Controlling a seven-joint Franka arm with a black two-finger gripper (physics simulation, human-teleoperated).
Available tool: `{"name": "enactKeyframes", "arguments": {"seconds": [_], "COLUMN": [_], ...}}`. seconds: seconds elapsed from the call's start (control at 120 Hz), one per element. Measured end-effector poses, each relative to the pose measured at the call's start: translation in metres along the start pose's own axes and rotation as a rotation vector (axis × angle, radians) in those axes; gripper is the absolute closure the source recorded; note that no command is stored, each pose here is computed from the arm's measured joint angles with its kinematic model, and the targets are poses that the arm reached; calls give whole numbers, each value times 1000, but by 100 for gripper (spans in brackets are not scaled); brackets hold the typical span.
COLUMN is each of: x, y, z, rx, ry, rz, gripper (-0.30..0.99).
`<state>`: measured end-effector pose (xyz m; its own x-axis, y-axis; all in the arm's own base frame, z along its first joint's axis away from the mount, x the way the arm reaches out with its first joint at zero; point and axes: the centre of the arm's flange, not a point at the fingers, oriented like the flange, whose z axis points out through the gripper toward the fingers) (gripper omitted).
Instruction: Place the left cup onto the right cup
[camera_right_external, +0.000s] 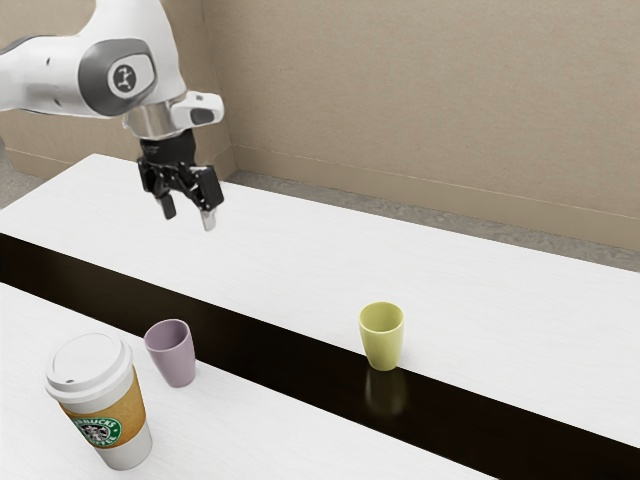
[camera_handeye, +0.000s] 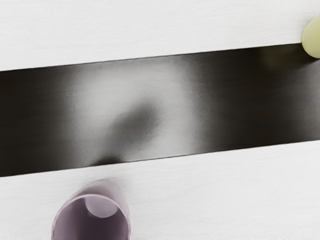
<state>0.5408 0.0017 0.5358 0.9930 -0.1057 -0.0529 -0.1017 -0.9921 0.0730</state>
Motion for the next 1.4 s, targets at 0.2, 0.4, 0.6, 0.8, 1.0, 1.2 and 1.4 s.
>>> {"name": "enactKeyframes", "arguments": {"seconds": [0.2, 0.4, 0.6, 0.8, 1.0, 1.2, 1.4], "x": [-33, -59, -55, -50, -44, -40, -39], "y": [-4, -6, -10, -14, -21, -22, -23], "z": [61, 126, 162, 200, 230, 230, 230], "rx": [-9, -6, 6, 18, 31, 43, 48], "ry": [-49, -47, -16, -29, -53, -32, -27], "rz": [-49, -101, -142, -170, -193, -192, -193], "gripper": [0, 0, 0, 0, 1, 48, 69]}}
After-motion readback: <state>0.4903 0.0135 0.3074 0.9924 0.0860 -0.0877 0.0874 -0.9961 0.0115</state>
